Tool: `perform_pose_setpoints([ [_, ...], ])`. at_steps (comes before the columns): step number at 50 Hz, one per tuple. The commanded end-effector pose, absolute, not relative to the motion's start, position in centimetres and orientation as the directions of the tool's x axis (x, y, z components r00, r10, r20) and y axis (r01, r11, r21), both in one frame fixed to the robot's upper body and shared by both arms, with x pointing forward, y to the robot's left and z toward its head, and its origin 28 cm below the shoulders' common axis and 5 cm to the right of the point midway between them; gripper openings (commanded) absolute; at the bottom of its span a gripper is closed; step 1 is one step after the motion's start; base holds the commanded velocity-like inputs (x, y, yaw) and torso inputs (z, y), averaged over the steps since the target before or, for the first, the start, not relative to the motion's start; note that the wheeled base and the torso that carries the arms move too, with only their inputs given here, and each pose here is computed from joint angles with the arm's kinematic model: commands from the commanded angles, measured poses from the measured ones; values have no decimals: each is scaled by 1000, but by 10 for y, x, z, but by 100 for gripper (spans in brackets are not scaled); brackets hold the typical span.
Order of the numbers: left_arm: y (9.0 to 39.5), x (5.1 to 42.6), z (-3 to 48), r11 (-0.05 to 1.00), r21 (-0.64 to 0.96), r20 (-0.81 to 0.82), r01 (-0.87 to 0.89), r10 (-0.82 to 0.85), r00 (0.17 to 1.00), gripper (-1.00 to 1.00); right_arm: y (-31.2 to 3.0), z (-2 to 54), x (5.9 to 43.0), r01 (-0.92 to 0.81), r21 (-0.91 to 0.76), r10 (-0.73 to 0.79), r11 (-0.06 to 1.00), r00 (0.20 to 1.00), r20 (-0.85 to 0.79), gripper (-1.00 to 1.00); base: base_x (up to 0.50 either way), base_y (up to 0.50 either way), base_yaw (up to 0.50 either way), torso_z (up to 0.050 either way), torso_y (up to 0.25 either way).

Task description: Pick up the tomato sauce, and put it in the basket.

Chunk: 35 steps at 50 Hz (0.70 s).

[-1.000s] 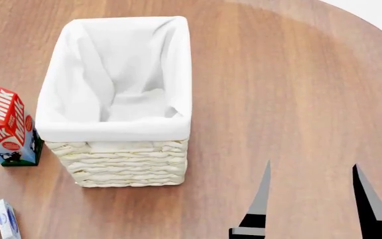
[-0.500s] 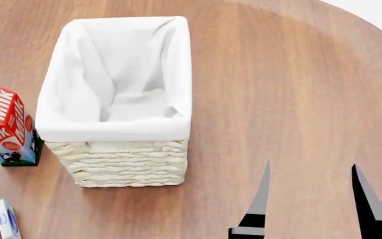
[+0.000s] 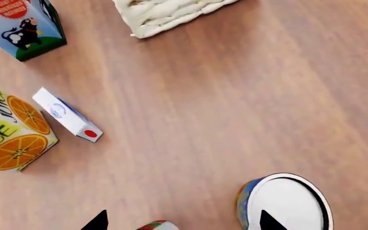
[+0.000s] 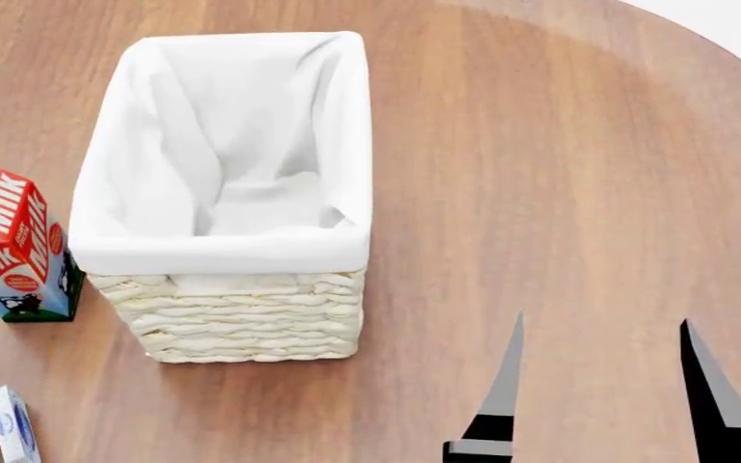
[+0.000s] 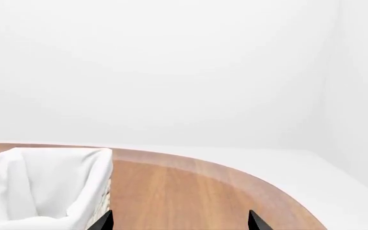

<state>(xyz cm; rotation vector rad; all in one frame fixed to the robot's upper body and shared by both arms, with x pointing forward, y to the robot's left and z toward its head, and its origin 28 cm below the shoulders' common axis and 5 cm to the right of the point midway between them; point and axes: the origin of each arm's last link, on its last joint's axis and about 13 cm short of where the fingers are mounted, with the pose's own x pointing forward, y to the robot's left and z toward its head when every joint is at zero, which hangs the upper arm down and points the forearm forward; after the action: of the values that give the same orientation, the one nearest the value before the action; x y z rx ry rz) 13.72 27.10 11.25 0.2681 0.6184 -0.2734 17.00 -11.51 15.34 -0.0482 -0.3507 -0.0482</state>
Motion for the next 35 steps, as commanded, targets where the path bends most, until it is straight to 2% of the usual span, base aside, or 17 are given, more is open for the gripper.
perform_pose_setpoints([
  [1,277,139,114,947,168,-558,274,-137,818,100,-116,155,170,49,-41,-31,998,933,358,100,0,0,0,0,0],
  [35,291,136,68,958,178,-629,225,-65,775,100,-115,154,171,46,-45,-27,998,934,356,100,0,0,0,0,0],
])
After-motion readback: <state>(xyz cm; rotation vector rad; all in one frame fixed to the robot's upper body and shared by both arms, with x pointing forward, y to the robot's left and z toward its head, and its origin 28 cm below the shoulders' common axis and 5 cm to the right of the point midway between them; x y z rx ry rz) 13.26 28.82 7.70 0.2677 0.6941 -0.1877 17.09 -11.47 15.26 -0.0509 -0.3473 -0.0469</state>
